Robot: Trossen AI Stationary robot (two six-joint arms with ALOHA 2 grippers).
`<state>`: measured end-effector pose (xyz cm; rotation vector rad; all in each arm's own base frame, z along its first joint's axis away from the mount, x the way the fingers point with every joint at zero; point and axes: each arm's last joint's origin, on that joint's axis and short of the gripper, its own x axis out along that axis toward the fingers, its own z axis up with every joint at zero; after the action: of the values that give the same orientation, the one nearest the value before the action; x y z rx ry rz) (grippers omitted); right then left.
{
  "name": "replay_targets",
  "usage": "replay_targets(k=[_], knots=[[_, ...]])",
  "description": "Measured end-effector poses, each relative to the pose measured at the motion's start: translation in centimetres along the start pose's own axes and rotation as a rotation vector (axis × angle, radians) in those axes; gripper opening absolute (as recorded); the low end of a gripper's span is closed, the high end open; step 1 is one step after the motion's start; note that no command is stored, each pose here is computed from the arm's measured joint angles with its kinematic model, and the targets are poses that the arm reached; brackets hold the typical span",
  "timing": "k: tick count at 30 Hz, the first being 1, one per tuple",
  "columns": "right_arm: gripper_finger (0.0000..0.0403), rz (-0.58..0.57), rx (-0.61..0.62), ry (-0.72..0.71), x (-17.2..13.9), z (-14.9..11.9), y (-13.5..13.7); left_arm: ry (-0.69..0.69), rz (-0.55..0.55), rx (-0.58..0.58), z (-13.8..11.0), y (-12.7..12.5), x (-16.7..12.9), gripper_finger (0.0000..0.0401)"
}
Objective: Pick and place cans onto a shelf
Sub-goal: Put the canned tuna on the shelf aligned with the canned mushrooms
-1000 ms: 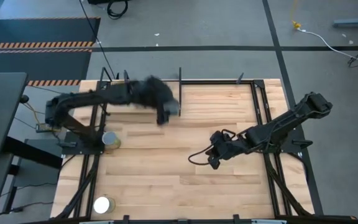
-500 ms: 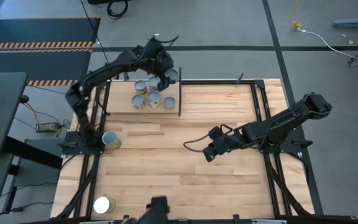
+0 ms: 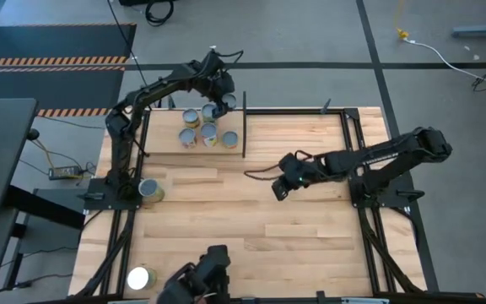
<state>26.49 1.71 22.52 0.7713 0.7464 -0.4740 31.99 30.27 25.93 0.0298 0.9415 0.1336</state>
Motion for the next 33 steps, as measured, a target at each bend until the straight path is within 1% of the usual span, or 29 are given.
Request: replay_targets(k=[4, 8, 11, 16, 19, 21, 25, 33], knots=[[0.0001, 0.002, 0.003, 0.008, 0.3, 1.6, -1.2, 0.035, -0.041, -0.012, -0.5, -0.3, 2.2, 0.0290], [0.0001, 0.053, 0.000, 0.006, 0.4, 2.9, -1.8, 0.069, -0.066, -0.024, -0.6, -1.0, 4.1, 0.0290], [0.0001, 0.100, -0.011, 0.002, 0.4, 3.5, -1.9, 0.098, -0.055, -0.014, -0.4, -1.6, 4.9, 0.0290], [0.0007, 0.128, -0.018, -0.008, 0.3, 4.0, -2.1, 0.147, -0.016, -0.028, -0.6, -2.0, 6.4, 0.0296], [0.0018, 0.128, -0.023, -0.022, 0.1, 4.1, -2.0, 0.165, 0.016, -0.041, -0.7, -1.8, 6.6, 0.0309], [0.0028, 0.136, -0.021, -0.028, -0.2, 4.1, -1.9, 0.166, 0.011, -0.049, -0.8, -1.8, 6.7, 0.0314], [0.0041, 0.146, -0.016, -0.040, -0.5, 4.2, -1.8, 0.178, 0.017, -0.049, -0.9, -1.8, 6.8, 0.0316], [0.0054, 0.147, -0.011, -0.044, -0.6, 4.2, -1.8, 0.180, 0.017, -0.047, -0.9, -1.8, 6.8, 0.0318]])
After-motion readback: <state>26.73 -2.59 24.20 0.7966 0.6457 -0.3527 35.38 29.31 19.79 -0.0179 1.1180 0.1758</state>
